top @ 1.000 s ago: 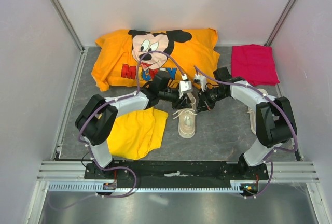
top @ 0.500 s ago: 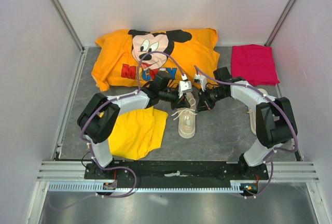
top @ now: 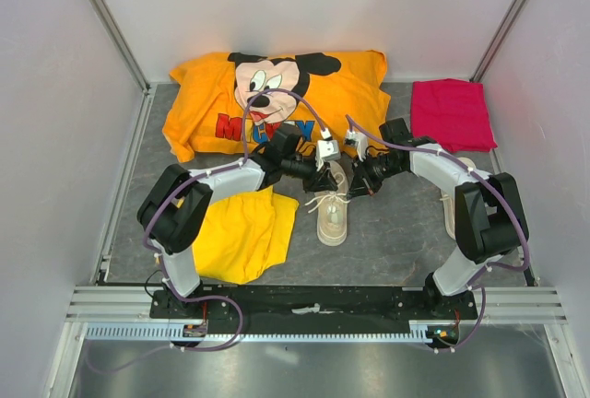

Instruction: Tie the shoes

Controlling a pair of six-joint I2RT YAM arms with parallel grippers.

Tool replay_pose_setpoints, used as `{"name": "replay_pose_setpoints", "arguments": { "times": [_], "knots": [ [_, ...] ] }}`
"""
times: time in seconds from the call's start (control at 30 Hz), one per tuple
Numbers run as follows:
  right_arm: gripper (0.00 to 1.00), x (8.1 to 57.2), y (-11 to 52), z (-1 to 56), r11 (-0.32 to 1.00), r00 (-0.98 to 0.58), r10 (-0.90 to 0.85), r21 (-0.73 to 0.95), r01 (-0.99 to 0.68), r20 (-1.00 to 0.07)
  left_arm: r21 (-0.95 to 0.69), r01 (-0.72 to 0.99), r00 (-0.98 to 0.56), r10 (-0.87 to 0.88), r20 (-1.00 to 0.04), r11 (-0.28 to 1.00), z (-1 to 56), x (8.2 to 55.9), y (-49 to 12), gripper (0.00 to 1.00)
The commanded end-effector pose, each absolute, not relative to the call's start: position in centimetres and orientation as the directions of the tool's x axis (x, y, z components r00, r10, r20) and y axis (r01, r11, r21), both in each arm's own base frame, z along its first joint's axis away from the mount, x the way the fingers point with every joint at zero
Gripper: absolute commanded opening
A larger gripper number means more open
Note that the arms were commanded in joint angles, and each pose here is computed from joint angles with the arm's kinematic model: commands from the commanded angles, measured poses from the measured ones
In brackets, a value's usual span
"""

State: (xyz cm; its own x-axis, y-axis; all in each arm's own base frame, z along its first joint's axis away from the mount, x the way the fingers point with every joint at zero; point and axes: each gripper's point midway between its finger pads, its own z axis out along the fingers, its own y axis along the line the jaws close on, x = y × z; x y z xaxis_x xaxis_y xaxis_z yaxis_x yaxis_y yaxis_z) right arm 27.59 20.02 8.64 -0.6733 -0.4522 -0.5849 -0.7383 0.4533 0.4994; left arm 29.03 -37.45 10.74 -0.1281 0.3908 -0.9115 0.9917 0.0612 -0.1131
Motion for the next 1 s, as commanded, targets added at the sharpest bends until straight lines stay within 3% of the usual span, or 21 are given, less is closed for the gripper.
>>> {"name": "replay_pose_setpoints", "arguments": {
  "times": [0.0, 0.1, 0.33, 0.4, 0.47, 0.67, 0.83, 0.97],
  "knots": [
    [0.00, 28.4, 20.6, 10.8, 0.422, -0.630, -0.420, 0.474, -0.773, -0.653, -0.108, 0.993, -0.118, 0.373, -0.920, 0.047, 11.8, 29.5, -38.4, 0.13],
    [0.00, 28.5, 20.5, 10.8, 0.430, -0.632, -0.418, 0.470, -0.771, -0.653, -0.114, 0.992, -0.123, 0.376, -0.919, 0.046, 11.9, 29.4, -38.2, 0.02],
    [0.00, 28.3, 20.4, 10.8, 0.434, -0.627, -0.422, 0.461, -0.774, -0.655, -0.140, 0.987, -0.160, 0.350, -0.923, 0.082, 12.8, 30.0, -37.8, 0.01],
    [0.00, 28.4, 20.4, 10.7, 0.437, -0.631, -0.416, 0.464, -0.770, -0.655, -0.145, 0.988, -0.155, 0.350, -0.924, 0.057, 12.8, 29.6, -37.9, 0.08],
    [0.00, 28.4, 20.6, 10.8, 0.431, -0.631, -0.413, 0.470, -0.771, -0.656, -0.155, 0.986, -0.165, 0.353, -0.921, 0.055, 12.5, 29.5, -38.2, 0.24],
    [0.00, 28.5, 20.5, 10.8, 0.431, -0.631, -0.413, 0.469, -0.771, -0.657, -0.162, 0.984, -0.179, 0.380, -0.907, 0.076, 11.6, 29.8, -38.3, 0.31],
    [0.00, 28.5, 20.6, 10.8, 0.431, -0.630, -0.412, 0.469, -0.771, -0.658, -0.177, 0.982, -0.191, 0.405, -0.894, 0.071, 10.8, 29.6, -38.3, 0.29],
    [0.00, 28.6, 20.6, 10.9, 0.432, -0.627, -0.412, 0.465, -0.773, -0.661, -0.193, 0.980, -0.193, 0.404, -0.894, 0.040, 11.0, 29.1, -38.5, 0.17]
  ]
}}
